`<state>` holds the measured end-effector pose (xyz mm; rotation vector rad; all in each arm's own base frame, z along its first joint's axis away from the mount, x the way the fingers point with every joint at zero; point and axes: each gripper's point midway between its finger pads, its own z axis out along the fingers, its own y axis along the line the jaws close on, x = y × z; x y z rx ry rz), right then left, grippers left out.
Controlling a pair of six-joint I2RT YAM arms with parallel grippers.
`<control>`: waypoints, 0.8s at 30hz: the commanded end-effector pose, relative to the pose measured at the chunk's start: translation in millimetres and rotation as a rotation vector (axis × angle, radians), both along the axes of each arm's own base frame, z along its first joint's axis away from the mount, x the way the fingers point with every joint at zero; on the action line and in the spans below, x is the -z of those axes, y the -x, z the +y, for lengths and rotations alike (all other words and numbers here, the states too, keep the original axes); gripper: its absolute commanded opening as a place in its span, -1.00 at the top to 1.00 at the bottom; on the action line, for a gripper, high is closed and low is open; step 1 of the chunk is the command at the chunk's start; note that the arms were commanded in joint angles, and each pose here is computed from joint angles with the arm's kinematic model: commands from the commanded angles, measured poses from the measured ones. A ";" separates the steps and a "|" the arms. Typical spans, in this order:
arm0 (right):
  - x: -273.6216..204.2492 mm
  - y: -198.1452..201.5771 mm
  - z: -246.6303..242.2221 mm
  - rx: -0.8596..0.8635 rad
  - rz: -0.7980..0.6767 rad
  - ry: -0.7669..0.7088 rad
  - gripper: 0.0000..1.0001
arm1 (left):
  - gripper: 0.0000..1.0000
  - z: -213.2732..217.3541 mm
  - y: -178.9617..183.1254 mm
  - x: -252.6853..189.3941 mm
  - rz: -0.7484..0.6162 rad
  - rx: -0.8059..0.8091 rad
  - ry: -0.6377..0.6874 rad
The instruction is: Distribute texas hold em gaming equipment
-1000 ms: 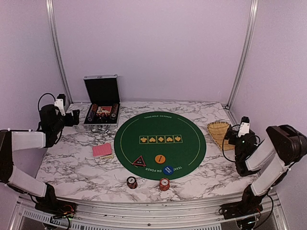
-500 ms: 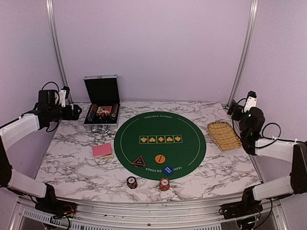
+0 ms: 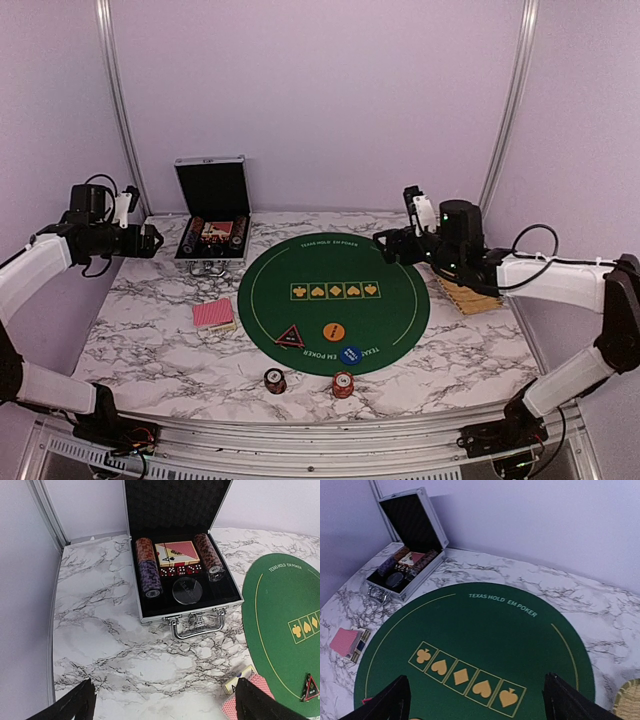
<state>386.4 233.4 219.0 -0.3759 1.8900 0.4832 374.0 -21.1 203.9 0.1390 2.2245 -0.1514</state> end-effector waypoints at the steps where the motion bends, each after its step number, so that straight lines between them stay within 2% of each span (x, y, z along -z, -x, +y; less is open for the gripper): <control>1: 42.6 36.1 69.7 -0.198 0.150 0.129 -0.76 | -0.98 -2.2 6.6 -7.4 0.026 0.028 -0.009; 10: 98.8 94.2 159.3 -0.447 0.263 0.254 -0.69 | -0.98 -8.5 9.4 -5.0 0.061 0.064 0.007; 13: 111.7 105.9 179.8 -0.504 0.281 0.296 -0.58 | -0.98 -10.9 9.4 -4.9 0.073 0.075 0.016; 18: 133.9 114.0 197.9 -0.556 0.313 0.354 -0.38 | -0.98 -12.1 9.8 -9.9 0.069 0.080 0.022; 24: 144.4 117.4 202.8 -0.572 0.323 0.386 -0.36 | -0.98 -17.5 13.1 -20.3 0.050 0.100 0.046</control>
